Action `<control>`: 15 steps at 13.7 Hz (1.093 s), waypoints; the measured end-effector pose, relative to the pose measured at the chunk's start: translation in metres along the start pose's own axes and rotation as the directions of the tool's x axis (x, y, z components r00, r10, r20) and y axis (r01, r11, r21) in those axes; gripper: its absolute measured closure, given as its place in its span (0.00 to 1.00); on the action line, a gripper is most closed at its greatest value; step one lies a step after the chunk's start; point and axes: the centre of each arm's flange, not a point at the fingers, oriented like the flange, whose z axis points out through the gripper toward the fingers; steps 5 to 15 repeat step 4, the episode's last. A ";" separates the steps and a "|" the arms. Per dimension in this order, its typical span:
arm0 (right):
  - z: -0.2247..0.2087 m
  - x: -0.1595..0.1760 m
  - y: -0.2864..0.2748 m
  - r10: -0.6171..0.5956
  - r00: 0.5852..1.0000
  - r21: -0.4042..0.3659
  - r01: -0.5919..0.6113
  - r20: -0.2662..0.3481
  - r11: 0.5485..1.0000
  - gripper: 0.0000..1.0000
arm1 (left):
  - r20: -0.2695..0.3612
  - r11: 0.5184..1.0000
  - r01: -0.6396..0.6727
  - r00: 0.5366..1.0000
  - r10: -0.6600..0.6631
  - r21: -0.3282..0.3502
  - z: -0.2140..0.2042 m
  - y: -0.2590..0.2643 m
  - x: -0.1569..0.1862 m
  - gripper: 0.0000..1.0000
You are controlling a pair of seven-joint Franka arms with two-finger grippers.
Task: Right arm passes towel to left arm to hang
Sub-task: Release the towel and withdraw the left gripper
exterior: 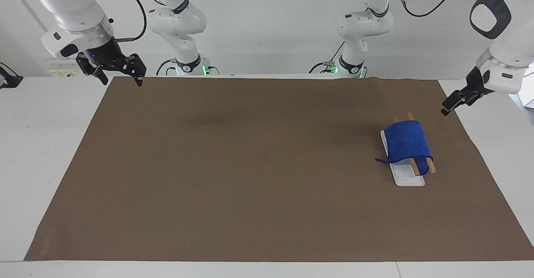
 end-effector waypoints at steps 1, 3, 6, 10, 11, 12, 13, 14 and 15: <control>0.001 -0.002 0.006 0.000 1.000 0.002 0.000 0.014 1.000 0.00 | 0.006 0.999 -0.034 0.999 0.034 0.003 0.002 0.019 -0.002 0.00; 0.001 -0.004 0.017 0.005 1.000 0.005 -0.005 0.017 1.000 0.00 | 0.010 0.997 -0.073 0.997 0.073 0.008 0.005 0.039 -0.004 0.00; 0.001 -0.004 0.020 0.007 1.000 0.006 -0.008 0.017 1.000 0.00 | 0.005 0.997 -0.082 0.997 0.082 0.009 0.002 0.041 -0.003 0.00; 0.001 -0.004 0.020 0.007 1.000 0.006 -0.008 0.017 1.000 0.00 | 0.005 0.997 -0.082 0.997 0.082 0.009 0.002 0.041 -0.003 0.00; 0.001 -0.004 0.020 0.007 1.000 0.006 -0.008 0.017 1.000 0.00 | 0.005 0.997 -0.082 0.997 0.082 0.009 0.002 0.041 -0.003 0.00; 0.001 -0.004 0.020 0.007 1.000 0.006 -0.008 0.017 1.000 0.00 | 0.005 0.997 -0.082 0.997 0.082 0.009 0.002 0.041 -0.003 0.00; 0.001 -0.004 0.020 0.007 1.000 0.006 -0.008 0.017 1.000 0.00 | 0.005 0.997 -0.082 0.997 0.082 0.009 0.002 0.041 -0.003 0.00; 0.001 -0.004 0.020 0.007 1.000 0.006 -0.008 0.017 1.000 0.00 | 0.005 0.997 -0.082 0.997 0.082 0.009 0.002 0.041 -0.003 0.00; 0.001 -0.004 0.020 0.007 1.000 0.006 -0.008 0.017 1.000 0.00 | 0.005 0.997 -0.082 0.997 0.082 0.009 0.002 0.041 -0.003 0.00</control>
